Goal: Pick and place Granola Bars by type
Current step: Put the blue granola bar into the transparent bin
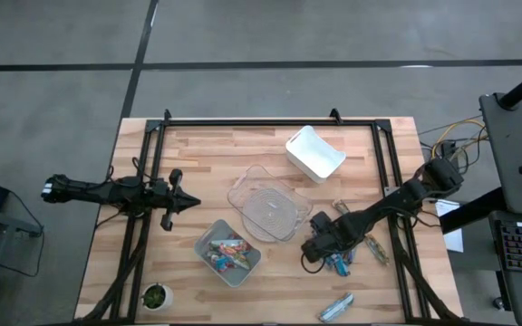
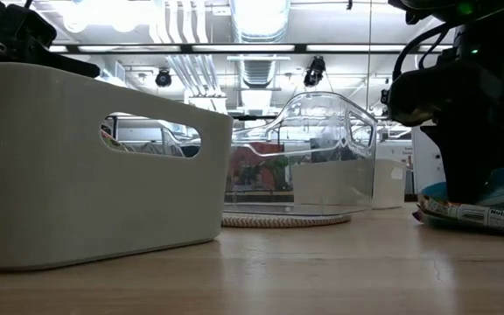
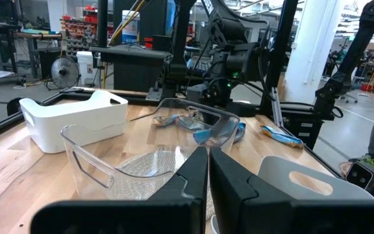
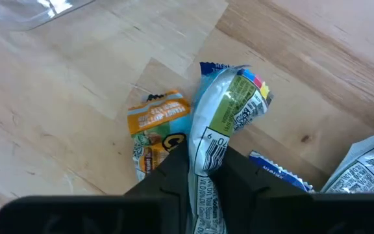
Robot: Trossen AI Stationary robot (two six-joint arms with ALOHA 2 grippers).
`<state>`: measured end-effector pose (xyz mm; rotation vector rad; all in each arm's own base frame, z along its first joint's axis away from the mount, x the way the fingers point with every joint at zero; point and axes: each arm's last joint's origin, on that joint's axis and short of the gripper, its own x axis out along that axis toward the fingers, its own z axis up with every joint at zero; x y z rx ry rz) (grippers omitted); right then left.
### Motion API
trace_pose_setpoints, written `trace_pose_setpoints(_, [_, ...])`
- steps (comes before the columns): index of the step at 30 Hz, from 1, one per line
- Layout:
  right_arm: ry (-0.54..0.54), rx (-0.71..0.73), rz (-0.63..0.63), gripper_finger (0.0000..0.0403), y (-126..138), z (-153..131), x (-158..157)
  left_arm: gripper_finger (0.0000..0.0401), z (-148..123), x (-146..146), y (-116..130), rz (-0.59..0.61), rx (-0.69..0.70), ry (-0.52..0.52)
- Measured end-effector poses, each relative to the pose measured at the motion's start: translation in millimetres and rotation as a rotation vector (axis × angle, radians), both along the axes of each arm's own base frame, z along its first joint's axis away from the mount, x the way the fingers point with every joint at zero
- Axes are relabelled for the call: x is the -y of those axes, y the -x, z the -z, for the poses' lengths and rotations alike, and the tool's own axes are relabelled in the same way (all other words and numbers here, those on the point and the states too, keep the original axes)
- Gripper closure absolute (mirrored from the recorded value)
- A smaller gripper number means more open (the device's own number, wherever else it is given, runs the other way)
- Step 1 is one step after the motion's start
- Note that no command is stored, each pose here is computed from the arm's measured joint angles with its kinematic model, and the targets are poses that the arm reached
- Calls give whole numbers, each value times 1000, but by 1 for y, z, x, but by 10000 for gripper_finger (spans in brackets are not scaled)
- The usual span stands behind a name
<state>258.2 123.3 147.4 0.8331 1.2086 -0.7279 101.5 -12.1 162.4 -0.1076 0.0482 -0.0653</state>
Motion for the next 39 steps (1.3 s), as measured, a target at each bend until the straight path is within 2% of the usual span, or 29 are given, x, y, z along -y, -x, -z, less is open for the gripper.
trace_pose_setpoints(10, [9,-10,0,354,7,-11,3,401,0,0,0,0,0,0])
trace_pose_setpoints(19, [7,59,14,356,14,-32,5,401,0,0,0,0,0,0])
trace_pose_setpoints(34, [-22,360,30,360,23,-102,4,401,0,0,0,0,0,0])
trace_pose_setpoints(39, [18,435,-42,360,16,-125,10,401,0,0,0,0,0,0])
